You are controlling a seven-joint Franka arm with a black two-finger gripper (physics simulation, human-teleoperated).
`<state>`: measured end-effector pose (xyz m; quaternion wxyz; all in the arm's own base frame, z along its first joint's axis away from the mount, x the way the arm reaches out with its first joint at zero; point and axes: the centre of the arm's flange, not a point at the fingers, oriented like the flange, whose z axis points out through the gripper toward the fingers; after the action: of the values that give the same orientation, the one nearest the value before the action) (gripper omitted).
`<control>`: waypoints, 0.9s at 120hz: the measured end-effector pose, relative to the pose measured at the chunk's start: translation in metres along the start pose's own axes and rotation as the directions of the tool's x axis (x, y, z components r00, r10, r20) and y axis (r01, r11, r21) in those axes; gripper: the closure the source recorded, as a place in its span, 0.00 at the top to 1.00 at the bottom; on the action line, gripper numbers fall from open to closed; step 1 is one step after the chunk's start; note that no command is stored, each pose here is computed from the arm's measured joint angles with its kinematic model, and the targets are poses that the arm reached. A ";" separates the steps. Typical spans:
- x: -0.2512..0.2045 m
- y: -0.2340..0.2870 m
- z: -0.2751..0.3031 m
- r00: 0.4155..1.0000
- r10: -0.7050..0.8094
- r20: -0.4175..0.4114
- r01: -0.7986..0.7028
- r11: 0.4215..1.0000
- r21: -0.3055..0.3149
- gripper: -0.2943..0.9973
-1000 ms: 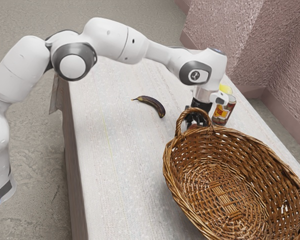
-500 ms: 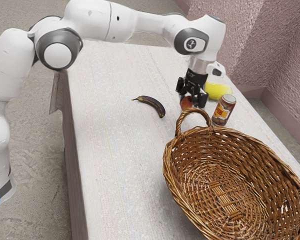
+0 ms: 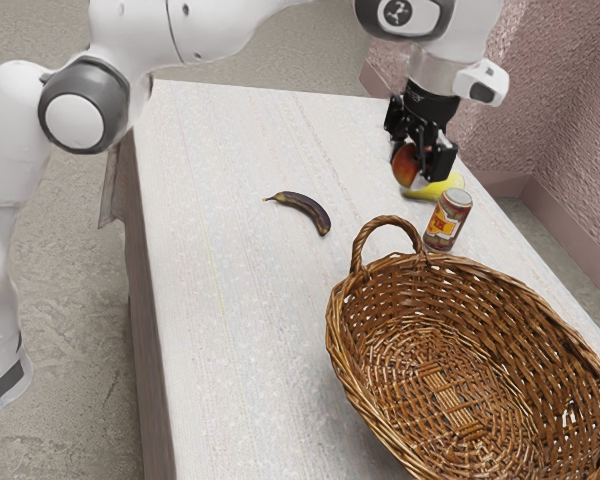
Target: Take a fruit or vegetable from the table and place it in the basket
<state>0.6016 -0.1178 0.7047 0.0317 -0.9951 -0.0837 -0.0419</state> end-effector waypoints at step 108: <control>-0.048 0.129 0.014 0.970 0.201 -0.135 -0.194 0.979 0.070 0.75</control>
<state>0.5774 -0.2521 0.6789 0.0694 -0.9918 0.0171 -0.1064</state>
